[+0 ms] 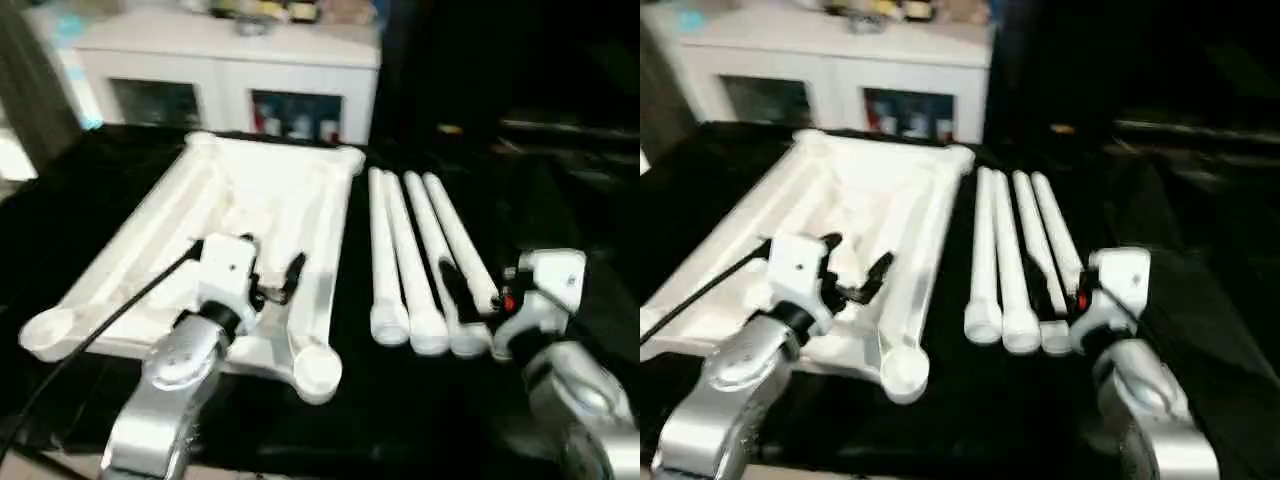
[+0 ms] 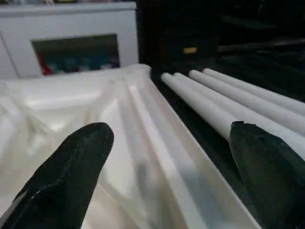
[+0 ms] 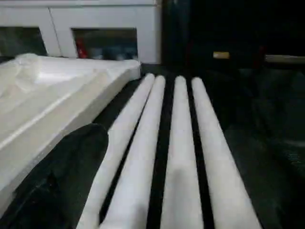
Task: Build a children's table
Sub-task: Move table base
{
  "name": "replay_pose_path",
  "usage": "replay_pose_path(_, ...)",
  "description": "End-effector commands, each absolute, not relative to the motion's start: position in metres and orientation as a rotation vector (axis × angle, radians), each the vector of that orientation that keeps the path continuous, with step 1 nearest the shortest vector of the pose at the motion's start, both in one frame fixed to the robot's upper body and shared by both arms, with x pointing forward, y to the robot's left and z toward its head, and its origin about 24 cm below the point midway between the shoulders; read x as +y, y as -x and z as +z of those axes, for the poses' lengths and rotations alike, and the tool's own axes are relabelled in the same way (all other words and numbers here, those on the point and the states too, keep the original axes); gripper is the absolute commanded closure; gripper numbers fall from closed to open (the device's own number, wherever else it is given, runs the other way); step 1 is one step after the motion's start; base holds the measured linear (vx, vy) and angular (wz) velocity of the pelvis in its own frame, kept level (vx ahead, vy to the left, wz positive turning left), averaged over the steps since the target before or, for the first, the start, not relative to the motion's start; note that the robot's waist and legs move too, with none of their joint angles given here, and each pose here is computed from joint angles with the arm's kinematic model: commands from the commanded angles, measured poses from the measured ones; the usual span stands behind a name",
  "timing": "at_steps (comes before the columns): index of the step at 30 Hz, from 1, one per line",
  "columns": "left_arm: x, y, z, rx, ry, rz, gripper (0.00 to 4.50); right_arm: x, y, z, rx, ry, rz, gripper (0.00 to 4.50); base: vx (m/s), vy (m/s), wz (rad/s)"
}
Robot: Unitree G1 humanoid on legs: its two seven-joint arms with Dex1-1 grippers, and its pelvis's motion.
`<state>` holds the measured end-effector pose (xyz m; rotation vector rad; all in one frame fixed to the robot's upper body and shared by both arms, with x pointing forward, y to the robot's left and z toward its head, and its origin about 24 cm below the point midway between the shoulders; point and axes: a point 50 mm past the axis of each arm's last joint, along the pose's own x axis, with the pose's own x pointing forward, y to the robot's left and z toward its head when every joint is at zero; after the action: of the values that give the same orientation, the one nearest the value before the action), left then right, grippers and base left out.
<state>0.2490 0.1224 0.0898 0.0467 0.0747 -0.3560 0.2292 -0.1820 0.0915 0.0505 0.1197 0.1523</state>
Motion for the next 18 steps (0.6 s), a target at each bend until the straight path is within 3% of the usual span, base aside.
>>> replay_pose_path(1, 0.126, -0.250, 0.090, 0.084, -0.050, -0.307, 0.03, -0.184, -0.234, 0.098, 0.106, -0.022, 0.158, 0.00, -0.072, 0.070, 0.25)
replay_pose_path(12, 0.135, -0.248, 0.096, 0.045, -0.071, -0.282, 0.03, -0.171, -0.236, 0.096, 0.119, -0.004, 0.216, 0.00, -0.037, -0.049, -0.04)
replay_pose_path(18, 0.128, -0.246, 0.095, 0.056, -0.147, -0.373, 0.03, -0.169, -0.239, 0.097, 0.115, 0.033, 0.264, 0.00, -0.009, 0.044, 0.05)
